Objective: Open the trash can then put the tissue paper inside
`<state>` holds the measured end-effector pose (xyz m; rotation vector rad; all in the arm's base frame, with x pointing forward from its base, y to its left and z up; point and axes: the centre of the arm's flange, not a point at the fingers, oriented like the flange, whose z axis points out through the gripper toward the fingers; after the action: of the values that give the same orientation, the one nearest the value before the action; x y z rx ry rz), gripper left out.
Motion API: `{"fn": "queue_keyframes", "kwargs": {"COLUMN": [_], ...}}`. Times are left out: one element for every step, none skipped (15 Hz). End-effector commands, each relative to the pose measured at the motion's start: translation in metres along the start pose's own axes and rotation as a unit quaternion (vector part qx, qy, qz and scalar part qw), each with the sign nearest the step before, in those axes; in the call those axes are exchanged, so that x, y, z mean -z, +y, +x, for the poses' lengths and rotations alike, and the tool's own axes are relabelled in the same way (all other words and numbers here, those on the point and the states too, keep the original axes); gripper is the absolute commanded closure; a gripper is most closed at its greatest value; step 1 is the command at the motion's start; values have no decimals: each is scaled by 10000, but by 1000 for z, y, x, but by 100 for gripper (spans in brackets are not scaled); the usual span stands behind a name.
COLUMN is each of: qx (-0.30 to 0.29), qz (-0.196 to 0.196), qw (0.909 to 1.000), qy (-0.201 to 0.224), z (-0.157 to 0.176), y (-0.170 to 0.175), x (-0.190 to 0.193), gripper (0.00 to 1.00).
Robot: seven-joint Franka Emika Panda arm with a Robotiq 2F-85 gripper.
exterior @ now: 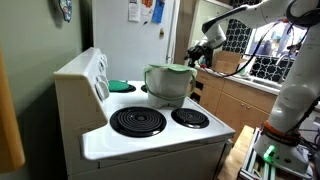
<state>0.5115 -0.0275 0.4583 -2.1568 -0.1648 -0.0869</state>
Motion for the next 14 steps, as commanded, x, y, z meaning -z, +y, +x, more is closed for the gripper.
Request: {"fn": "queue_keyframes", "kwargs": {"qx": [239,284,342,400,463,545,651,743,808,860,886,905,924,950], "qz": [337,401,493,591,690,798,923,1010,1091,1153,1192,1228,1268,1301], "qw": [9991,9988,9982,9974,9965,9952,9935,9921,9907,9896,9889,9883,9876,9869], "qy": [-63,-75,-89,-111,-121,-118,-111,-102,-100,-94,-68,-35,-7,18], "z": [-1,-2,-3,-4,-5,-6,-6,-6,-5,-4,-2,-1,0,1], "y": [-6,-6,-7,-8,-10,-12,-15,-17,-20,-22,-23,-24,-25,-27], "x": [4,5,5,6,7,9,10,11,13,15,17,19,21,24], "gripper": [0,0,0,0,0,0,0,0,0,0,0,0,0,0]}}
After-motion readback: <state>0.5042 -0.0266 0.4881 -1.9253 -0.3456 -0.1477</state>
